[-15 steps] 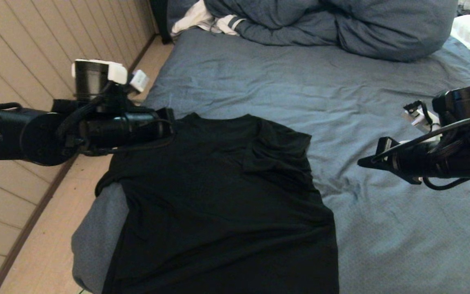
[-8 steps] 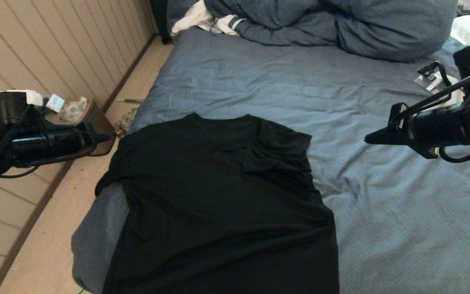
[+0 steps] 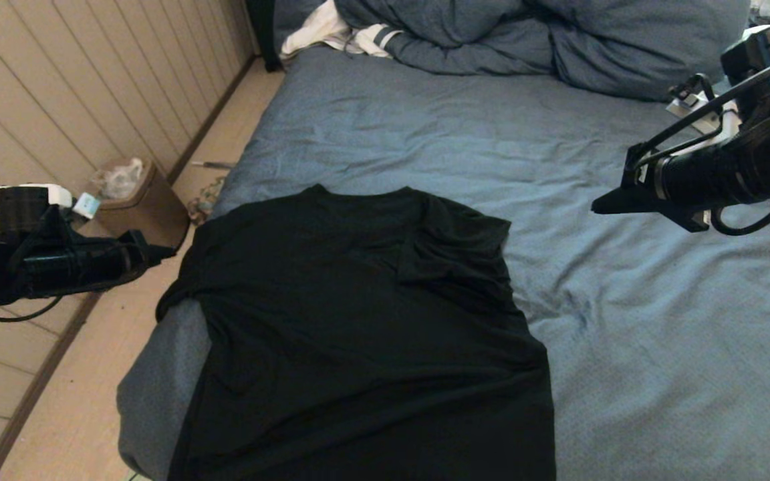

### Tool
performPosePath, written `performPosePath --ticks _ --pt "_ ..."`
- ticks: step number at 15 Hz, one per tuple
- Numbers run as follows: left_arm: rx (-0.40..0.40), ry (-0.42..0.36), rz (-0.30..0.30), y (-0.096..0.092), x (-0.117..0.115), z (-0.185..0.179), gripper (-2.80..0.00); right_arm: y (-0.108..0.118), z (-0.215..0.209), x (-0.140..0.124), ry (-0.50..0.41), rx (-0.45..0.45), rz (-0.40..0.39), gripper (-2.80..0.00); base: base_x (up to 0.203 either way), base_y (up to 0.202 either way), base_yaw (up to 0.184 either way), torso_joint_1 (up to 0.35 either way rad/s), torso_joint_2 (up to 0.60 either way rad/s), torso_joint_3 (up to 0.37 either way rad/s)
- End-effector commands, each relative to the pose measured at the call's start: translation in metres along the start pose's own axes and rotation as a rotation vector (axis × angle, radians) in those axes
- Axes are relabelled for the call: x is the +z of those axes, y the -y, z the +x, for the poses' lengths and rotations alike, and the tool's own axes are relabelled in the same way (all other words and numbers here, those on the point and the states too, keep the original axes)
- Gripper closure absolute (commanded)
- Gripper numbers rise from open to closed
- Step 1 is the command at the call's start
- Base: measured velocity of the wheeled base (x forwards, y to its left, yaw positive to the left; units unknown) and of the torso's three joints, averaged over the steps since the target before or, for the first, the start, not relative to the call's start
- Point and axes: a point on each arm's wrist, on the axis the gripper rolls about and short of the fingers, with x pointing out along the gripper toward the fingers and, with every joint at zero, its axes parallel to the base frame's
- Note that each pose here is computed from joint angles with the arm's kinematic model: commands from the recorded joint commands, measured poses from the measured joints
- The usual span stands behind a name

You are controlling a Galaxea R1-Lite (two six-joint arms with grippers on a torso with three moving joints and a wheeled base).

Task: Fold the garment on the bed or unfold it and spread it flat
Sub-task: Fold the black T-shirt

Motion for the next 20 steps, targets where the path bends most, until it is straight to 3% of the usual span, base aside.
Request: performPosePath --ticks 1,5,8,14,15,20 --pt "0.017 -0.032 -0.019 -0.006 -0.011 0.002 -2.8 0.0 0.004 0.0 -0.007 -0.007 0.002 0.0 0.0 0.0 0.0 0.0 0.0 0.0" --pt "0.045 -0.024 -0.031 -0.026 -0.02 0.007 -2.8 -0.002 0.002 0.001 0.003 -0.005 -0.004 0.0 0.0 0.0 0.0 0.0 0.0 0.0" --pt "0.038 -0.033 -0.029 -0.027 -0.03 0.008 -2.8 -0.003 0.002 0.0 -0.003 -0.001 -0.005 0.0 0.0 0.0 0.0 0.0 0.0 0.0" --pt "-0.013 -0.085 -0.002 -0.006 -0.048 0.014 -2.8 -0.002 0.004 -0.002 -0.01 -0.006 -0.001 0.0 0.0 0.0 0.0 0.0 0.0 0.0" --pt "-0.012 -0.08 -0.002 -0.006 -0.048 0.014 0.0 -0.002 0.004 -0.002 -0.01 -0.006 -0.001 0.0 0.0 0.0 0.0 0.0 0.0 0.0" --pt "-0.028 -0.06 -0.001 0.001 -0.044 0.004 0.0 -0.001 0.006 -0.003 -0.017 -0.009 0.001 0.0 0.0 0.0 0.0 0.0 0.0 0.0"
